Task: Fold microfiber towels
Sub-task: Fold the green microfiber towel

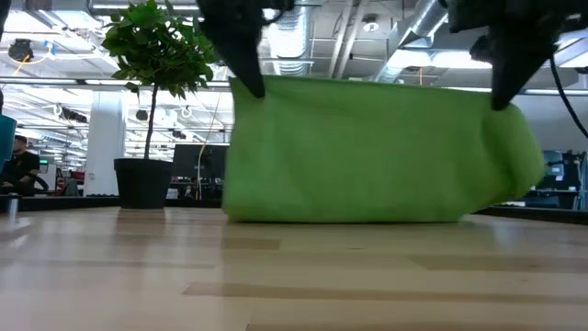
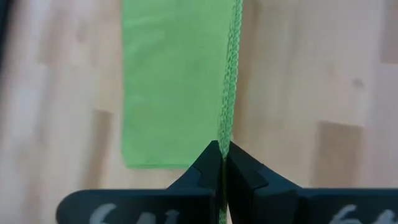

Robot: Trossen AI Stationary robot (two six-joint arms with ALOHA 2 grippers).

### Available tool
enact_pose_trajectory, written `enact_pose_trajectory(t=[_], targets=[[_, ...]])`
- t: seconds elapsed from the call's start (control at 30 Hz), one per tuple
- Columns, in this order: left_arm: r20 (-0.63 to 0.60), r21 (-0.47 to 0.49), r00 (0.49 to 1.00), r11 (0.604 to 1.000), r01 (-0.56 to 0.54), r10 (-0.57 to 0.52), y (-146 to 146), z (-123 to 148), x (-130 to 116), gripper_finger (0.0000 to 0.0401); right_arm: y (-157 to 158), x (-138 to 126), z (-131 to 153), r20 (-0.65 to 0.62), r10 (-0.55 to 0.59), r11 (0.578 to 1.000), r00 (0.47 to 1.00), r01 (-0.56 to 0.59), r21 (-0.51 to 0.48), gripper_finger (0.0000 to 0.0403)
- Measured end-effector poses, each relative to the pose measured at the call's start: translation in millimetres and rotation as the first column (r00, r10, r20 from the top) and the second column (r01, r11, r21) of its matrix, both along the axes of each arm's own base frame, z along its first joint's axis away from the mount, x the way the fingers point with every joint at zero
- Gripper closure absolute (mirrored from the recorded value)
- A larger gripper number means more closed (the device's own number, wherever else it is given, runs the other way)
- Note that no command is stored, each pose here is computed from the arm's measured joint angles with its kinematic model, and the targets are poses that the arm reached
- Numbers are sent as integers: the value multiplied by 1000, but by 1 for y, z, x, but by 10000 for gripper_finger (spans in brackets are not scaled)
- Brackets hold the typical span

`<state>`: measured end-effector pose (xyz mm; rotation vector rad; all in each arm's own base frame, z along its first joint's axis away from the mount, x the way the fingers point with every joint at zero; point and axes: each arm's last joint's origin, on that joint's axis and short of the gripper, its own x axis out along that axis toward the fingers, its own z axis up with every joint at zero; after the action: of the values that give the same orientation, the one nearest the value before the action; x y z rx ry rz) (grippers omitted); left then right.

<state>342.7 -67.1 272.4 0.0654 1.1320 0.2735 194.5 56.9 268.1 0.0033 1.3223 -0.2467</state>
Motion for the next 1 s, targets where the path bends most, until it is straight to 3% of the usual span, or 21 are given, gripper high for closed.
enact_pose_trajectory(t=[0.17,0.47,0.77,1.0], targets=[[2,-91,1000,996,-19,19,-24,-15,-7,401,23,1,-13,56,92,988,994,-98,115,393],[33,-201,998,978,-45,53,-46,-38,-13,401,48,-5,-31,36,89,965,995,-95,243,393],[70,-170,981,971,-166,180,-37,-38,-10,401,40,-9,-43,47,-32,993,998,27,119,393],[20,-129,967,960,-249,254,-16,-57,2,401,15,-5,-55,25,-93,995,995,92,26,392]])
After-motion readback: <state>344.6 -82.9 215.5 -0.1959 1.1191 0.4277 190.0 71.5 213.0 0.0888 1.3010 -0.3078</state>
